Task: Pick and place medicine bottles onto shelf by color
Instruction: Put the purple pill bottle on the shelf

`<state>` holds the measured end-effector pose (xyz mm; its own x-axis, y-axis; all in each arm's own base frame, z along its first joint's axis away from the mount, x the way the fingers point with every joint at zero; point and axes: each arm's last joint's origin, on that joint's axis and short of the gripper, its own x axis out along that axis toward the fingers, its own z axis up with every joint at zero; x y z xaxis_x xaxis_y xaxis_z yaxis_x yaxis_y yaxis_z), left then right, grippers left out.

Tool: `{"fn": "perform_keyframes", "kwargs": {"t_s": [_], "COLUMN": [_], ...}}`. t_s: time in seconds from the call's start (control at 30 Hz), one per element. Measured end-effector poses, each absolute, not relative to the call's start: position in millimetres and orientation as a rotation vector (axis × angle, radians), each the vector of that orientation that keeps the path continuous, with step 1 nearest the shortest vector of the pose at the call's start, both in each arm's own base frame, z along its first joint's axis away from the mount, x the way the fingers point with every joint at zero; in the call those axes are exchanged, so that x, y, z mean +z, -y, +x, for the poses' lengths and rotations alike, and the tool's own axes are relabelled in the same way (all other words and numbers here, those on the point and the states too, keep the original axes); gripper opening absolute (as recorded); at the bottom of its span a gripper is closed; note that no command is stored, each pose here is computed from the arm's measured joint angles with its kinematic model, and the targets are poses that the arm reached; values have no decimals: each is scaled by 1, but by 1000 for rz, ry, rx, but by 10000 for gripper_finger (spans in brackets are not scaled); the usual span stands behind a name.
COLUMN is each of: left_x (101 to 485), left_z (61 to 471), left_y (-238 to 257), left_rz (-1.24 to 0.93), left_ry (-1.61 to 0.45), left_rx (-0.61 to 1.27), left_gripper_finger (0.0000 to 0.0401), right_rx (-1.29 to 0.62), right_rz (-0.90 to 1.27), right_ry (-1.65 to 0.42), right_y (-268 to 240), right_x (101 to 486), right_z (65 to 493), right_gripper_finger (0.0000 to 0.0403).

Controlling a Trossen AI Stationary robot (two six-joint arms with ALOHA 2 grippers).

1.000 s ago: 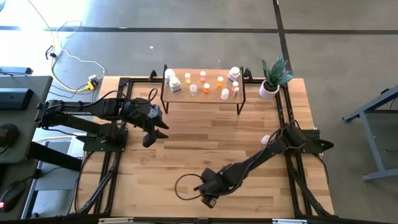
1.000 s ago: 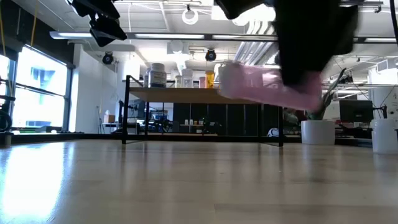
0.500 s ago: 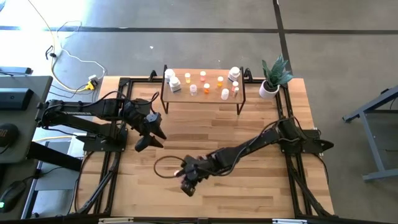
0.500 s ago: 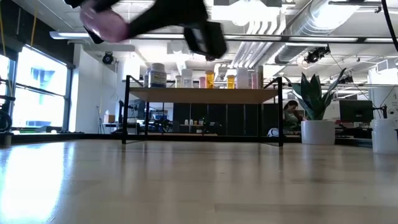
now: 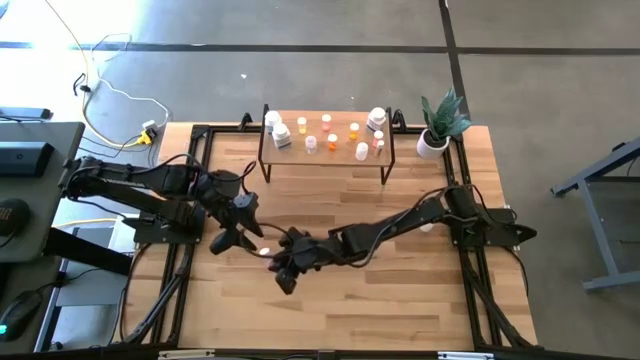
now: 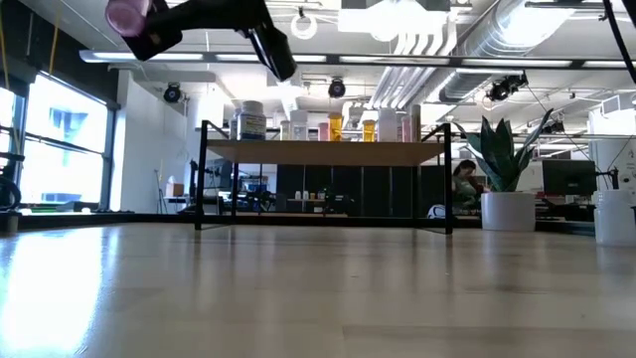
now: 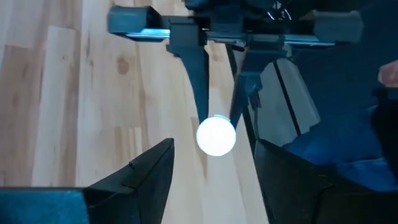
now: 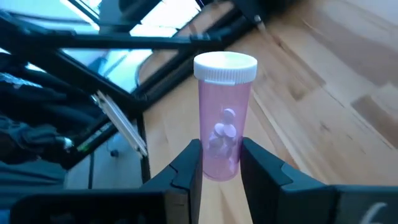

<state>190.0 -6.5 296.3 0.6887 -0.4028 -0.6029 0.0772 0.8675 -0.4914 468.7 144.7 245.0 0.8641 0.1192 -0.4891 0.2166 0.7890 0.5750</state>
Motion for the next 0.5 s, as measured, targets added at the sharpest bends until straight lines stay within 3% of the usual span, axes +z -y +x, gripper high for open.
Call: {"fn": "perform_keyframes", "kwargs": {"t_s": [0.5], "left_x": [287], "left_z": [203], "left_y": [17], "left_rz": [-471], "left_ry": [-819], "left_rx": [-306], "left_gripper_finger": [214], "right_rx": [-36], "right_rz": [658], "right_ry": [-436], "right_y": [-135], "right_x": [253], "right_z": [476], "right_gripper_finger": [78]}}
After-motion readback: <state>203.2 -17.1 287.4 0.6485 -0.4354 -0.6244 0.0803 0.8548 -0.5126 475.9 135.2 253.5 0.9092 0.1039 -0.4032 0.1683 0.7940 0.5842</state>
